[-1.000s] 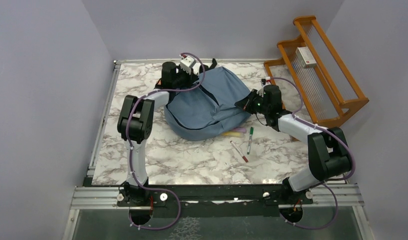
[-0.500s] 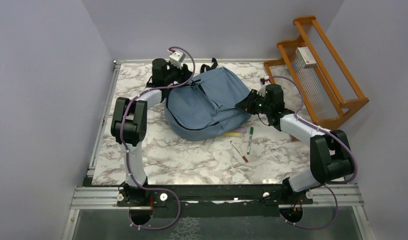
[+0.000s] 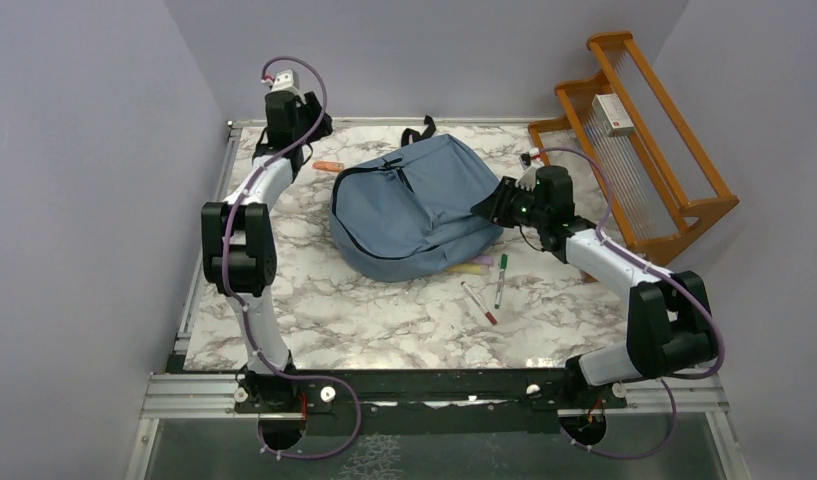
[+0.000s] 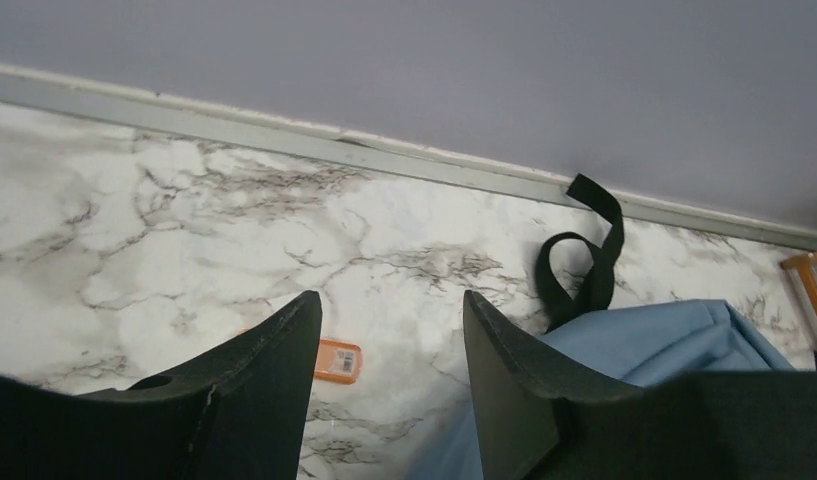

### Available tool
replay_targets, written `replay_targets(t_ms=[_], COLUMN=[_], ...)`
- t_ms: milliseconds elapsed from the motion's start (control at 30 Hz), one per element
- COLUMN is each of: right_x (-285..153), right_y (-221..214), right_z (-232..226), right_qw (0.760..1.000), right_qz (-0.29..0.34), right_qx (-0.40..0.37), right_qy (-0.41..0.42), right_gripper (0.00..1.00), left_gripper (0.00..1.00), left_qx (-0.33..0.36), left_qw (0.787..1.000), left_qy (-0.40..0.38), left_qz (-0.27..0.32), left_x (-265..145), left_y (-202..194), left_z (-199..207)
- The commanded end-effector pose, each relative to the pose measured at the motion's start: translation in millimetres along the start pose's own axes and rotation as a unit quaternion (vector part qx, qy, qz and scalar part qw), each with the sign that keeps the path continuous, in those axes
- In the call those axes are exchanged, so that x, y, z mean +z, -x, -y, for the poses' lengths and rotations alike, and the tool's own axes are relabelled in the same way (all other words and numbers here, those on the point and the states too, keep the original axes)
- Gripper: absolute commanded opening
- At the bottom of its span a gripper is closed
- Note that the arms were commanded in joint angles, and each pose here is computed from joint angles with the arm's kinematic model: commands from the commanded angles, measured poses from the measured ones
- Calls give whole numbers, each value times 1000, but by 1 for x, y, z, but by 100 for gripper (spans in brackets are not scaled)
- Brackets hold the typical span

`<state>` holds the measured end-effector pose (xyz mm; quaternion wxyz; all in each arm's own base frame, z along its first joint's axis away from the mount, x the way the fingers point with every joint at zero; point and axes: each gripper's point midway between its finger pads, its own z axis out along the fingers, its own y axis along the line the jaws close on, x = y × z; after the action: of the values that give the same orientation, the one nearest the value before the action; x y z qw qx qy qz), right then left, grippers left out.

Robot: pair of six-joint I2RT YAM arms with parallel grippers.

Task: Pack the student bag
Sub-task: Pick up the stationery from the center of the board.

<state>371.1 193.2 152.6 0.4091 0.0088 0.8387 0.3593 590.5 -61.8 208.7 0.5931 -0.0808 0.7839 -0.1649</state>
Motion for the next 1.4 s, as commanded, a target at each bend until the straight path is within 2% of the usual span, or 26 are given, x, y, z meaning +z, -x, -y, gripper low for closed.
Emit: replay_targets(t_ms=[0, 100, 167, 267, 467, 567, 900, 1200, 1367], right_x=[-5, -5, -5, -5, -3, -2, -2, -3, -3], right_y=[-2, -4, -6, -8, -14, -16, -19, -21, -21], right_z=[-2, 0, 2, 5, 10, 12, 14, 15, 16], right_qw=[1000, 1000, 1000, 1000, 1000, 999, 999, 999, 999], right_qz=[-8, -10, -12, -14, -21, -24, -28, -30, -30], right_qx=[-4, -1, 1, 6, 13, 15, 18, 21, 21], right_qy=[3, 1, -2, -11, -17, -19, -25, -27, -28], right_gripper=[32, 33, 33, 33, 33, 33, 34, 34, 35], left_gripper=[57, 57, 57, 59, 65, 73, 80, 78, 61], left_qx=[-75, -112, -131, -141, -123, -121, -145, -142, -116], left_qw=[985, 970, 953, 940, 933, 927, 909, 904, 903], left_qy=[125, 190, 240, 276, 311, 326, 359, 366, 372], left_qz=[-94, -104, -133, -147, -134, -140, -152, -168, -182], left_x=[7, 16, 24, 31, 36, 39, 47, 52, 51], left_y=[-47, -60, -77, -83, -91, -101, -131, -151, -163], left_z=[-49, -70, -86, -93, -95, -95, -96, -99, -106])
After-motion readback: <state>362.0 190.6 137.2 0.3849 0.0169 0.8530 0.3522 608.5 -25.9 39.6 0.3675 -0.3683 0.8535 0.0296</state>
